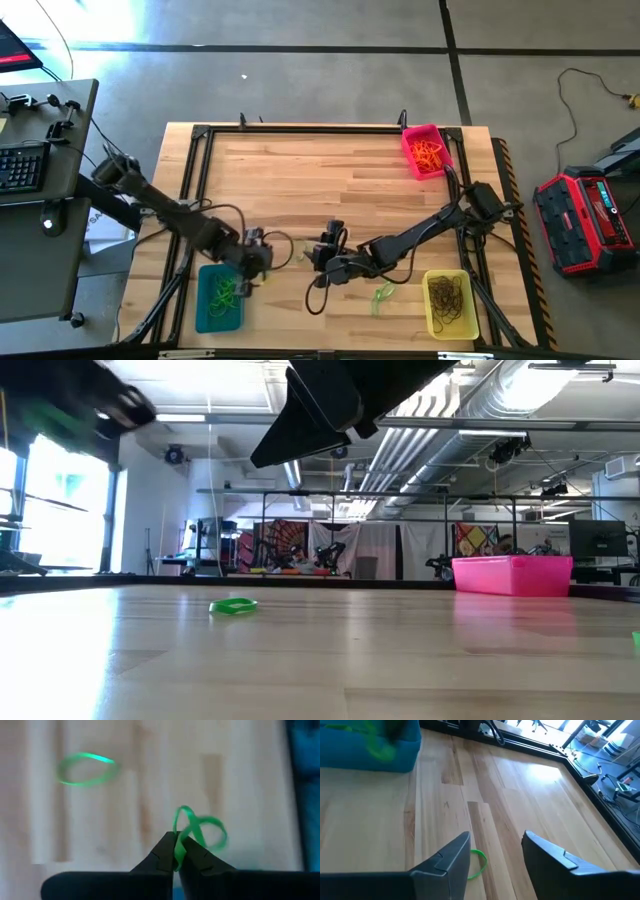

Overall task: Sort rubber bands into baskets
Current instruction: Put the green rubber band into the blue bin

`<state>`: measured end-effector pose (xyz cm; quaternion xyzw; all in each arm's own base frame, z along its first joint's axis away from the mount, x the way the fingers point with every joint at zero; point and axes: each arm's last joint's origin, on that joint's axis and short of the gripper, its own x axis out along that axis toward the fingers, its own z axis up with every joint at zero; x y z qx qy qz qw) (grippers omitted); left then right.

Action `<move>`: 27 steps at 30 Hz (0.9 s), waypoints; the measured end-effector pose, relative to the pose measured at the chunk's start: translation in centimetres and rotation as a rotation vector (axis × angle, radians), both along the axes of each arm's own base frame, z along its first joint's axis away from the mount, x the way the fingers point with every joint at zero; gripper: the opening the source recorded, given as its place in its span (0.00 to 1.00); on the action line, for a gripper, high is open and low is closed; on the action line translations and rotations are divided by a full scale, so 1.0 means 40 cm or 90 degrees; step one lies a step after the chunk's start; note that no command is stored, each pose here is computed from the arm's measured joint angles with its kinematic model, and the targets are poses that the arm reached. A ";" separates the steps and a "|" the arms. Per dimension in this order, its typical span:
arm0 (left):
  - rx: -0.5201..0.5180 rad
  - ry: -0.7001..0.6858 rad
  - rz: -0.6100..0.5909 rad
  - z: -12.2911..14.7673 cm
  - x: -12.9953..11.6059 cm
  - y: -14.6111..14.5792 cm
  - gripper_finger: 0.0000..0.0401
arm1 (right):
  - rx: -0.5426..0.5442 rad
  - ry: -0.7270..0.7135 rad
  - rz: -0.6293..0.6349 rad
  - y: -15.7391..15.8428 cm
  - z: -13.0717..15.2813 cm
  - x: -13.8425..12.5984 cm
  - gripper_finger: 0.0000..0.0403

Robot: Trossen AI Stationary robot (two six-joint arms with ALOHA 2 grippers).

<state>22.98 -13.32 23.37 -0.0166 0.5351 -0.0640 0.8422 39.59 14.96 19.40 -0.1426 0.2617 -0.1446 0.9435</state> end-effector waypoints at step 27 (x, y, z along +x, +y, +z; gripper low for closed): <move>-0.018 0.225 0.015 -0.055 -0.192 -0.177 0.05 | 0.001 0.017 0.007 -0.001 -0.007 -0.004 0.42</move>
